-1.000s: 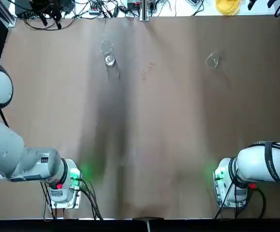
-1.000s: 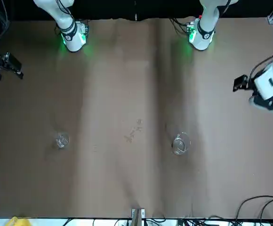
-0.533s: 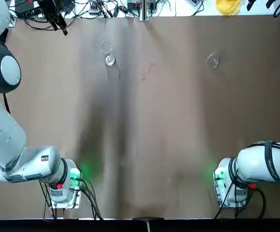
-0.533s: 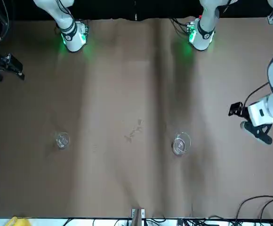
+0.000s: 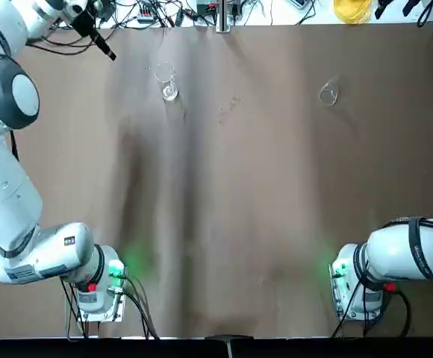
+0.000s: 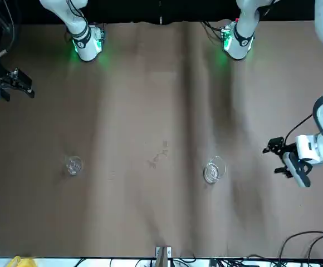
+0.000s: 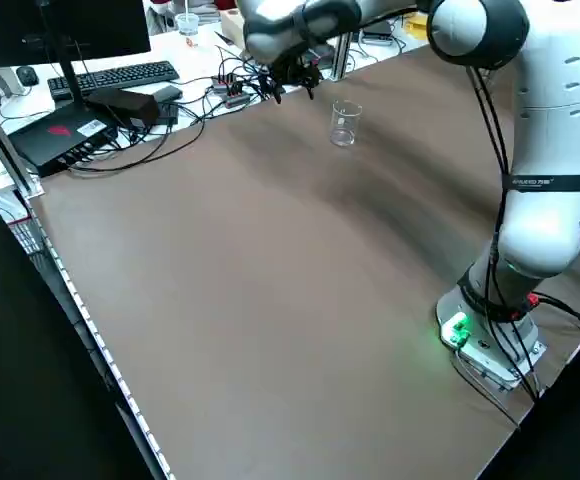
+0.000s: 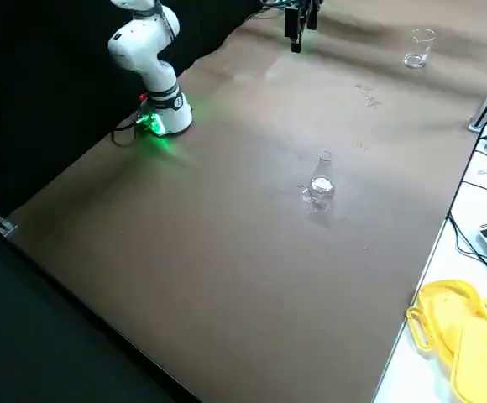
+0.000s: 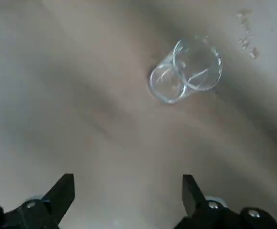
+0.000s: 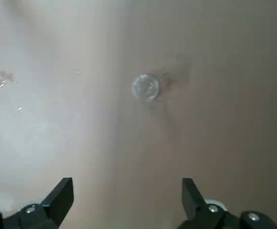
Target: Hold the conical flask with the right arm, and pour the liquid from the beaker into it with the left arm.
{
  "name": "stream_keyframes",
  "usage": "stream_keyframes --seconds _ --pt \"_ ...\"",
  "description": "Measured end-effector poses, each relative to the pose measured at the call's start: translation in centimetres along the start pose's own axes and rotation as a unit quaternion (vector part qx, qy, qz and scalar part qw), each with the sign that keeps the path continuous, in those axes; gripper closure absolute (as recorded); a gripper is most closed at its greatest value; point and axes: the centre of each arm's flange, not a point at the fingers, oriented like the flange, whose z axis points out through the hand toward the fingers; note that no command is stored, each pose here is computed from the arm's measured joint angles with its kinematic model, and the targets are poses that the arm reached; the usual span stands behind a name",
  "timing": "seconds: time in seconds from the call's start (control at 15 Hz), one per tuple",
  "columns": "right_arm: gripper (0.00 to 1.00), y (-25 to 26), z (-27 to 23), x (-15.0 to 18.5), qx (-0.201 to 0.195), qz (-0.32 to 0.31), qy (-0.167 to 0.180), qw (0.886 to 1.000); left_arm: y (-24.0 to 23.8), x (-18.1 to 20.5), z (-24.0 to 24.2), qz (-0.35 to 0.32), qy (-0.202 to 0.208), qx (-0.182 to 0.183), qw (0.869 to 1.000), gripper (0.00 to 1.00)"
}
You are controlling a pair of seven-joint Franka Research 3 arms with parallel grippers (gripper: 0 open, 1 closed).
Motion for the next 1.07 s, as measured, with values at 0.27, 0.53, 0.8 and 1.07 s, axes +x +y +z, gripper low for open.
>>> stream_keyframes --seconds 0.27,0.53,0.8,1.07 --pt "0.0 3.0 0.9 0.1 0.029 -0.044 -0.002 0.999 -2.3 -0.8 5.7 0.103 0.098 -0.04 0.989 0.0" --pt "0.0 4.0 2.4 0.8 0.063 -0.07 -0.002 0.996 -4.2 -2.4 11.6 0.215 0.216 -0.051 0.951 0.0" --pt "0.0 4.1 4.9 2.6 0.085 -0.116 0.002 0.99 -5.9 -4.9 16.6 0.287 0.318 -0.025 0.903 0.0" --pt "0.0 5.6 9.1 5.0 0.145 -0.152 0.023 0.977 -6.2 -5.8 20.7 0.327 0.366 -0.043 0.87 0.0"
